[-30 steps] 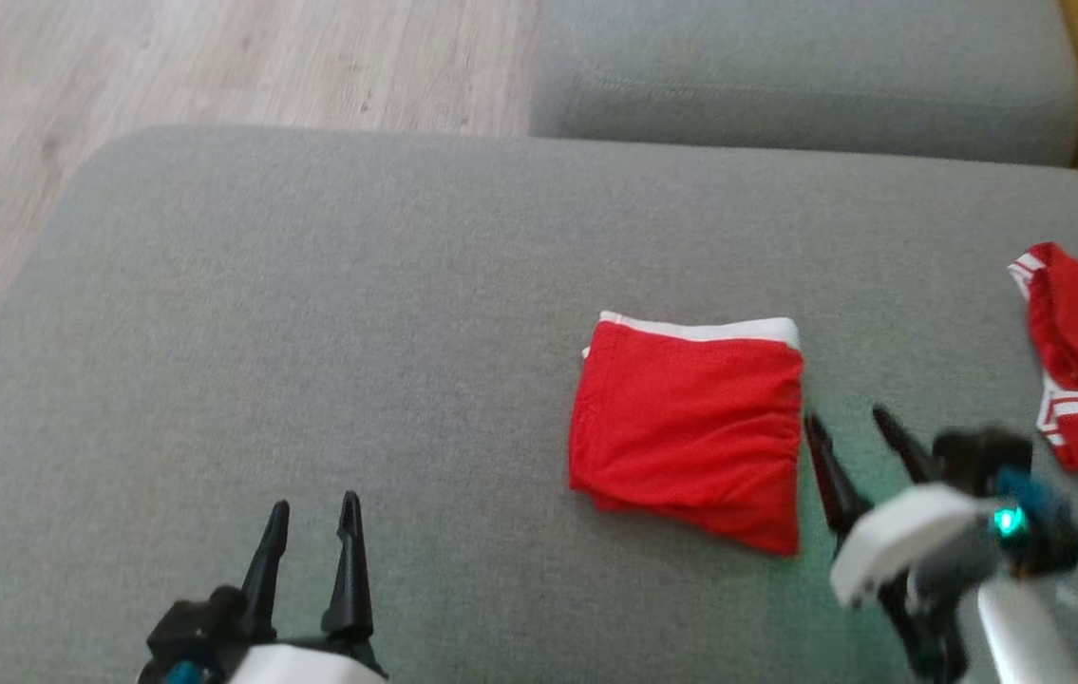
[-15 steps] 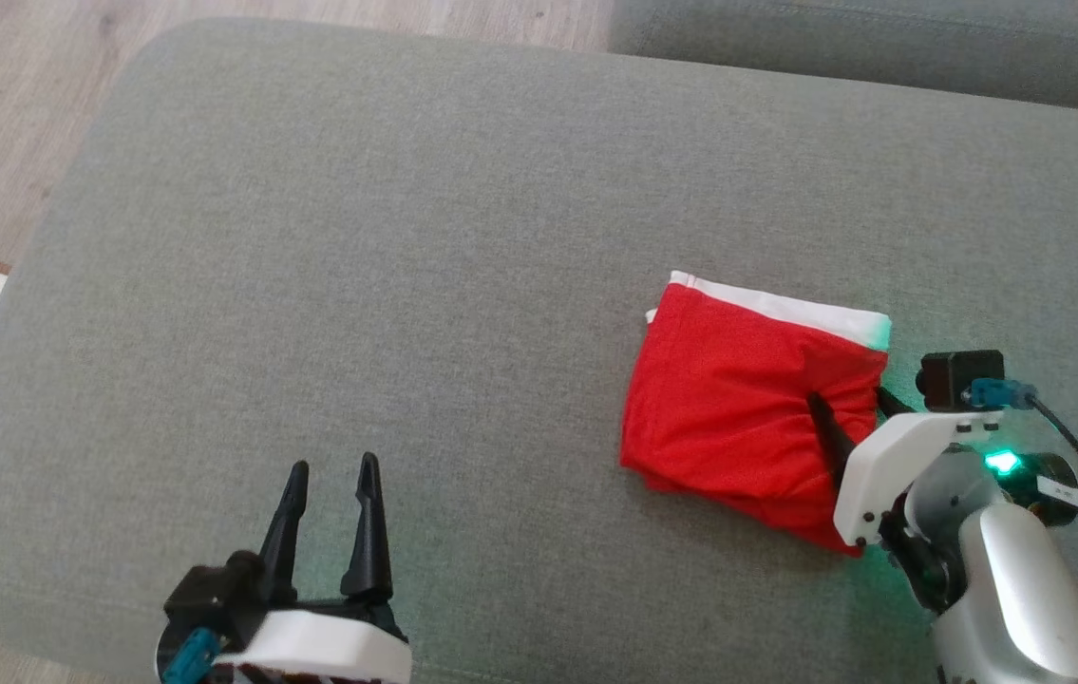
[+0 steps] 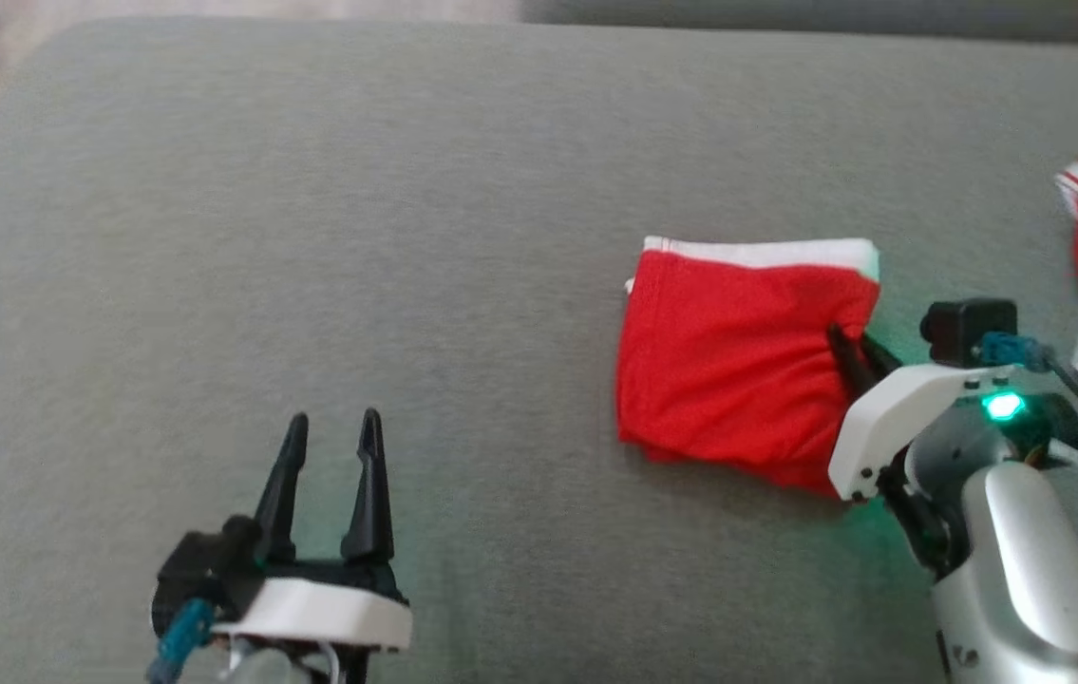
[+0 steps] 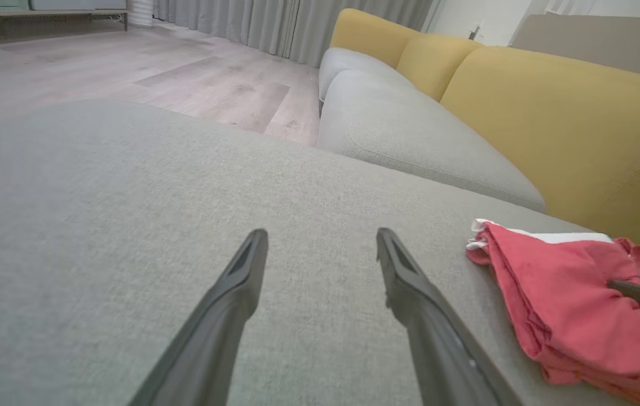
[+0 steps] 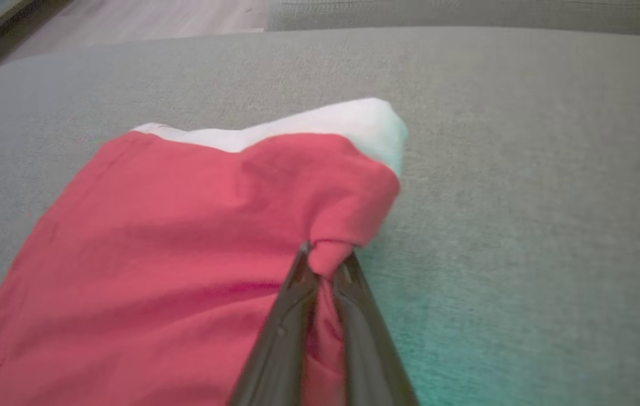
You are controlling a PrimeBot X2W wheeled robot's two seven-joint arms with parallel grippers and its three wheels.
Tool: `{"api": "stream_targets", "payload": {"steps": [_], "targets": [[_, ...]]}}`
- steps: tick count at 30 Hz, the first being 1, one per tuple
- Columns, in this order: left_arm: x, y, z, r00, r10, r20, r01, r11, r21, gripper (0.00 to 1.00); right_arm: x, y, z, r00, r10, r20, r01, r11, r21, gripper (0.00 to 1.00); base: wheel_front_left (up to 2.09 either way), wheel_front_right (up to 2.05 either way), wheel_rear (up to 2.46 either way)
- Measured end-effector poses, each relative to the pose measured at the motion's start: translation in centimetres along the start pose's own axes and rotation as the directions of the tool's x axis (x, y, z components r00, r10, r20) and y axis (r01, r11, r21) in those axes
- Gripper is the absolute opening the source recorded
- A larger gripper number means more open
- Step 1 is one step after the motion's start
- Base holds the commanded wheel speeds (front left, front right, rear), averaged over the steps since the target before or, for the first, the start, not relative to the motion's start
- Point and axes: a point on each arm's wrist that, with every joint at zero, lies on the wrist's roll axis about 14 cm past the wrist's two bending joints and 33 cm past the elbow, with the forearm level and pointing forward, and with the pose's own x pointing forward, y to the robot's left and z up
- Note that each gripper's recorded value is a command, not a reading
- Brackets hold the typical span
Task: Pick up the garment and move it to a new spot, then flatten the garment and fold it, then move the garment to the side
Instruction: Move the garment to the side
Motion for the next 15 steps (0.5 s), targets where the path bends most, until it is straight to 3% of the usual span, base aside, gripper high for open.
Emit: {"api": "stream_targets", "payload": {"steps": [7,15], "targets": [[3.2,-4.2,-0.7,0.988,-0.153,-0.031,0.154,0.988,0.025,1.0,-2.8,-5.4,0.6,0.987,-0.153,0.053,0.152,0.988,0.03,0.0,0.0,0.0,0.0],[5.9,-10.5,-3.5,0.925,-0.36,-0.121,0.365,0.931,0.018,1.0,-7.2,-11.2,-0.7,0.943,-0.327,0.062,0.32,0.942,0.098,0.0,0.0,0.0,0.0]]}}
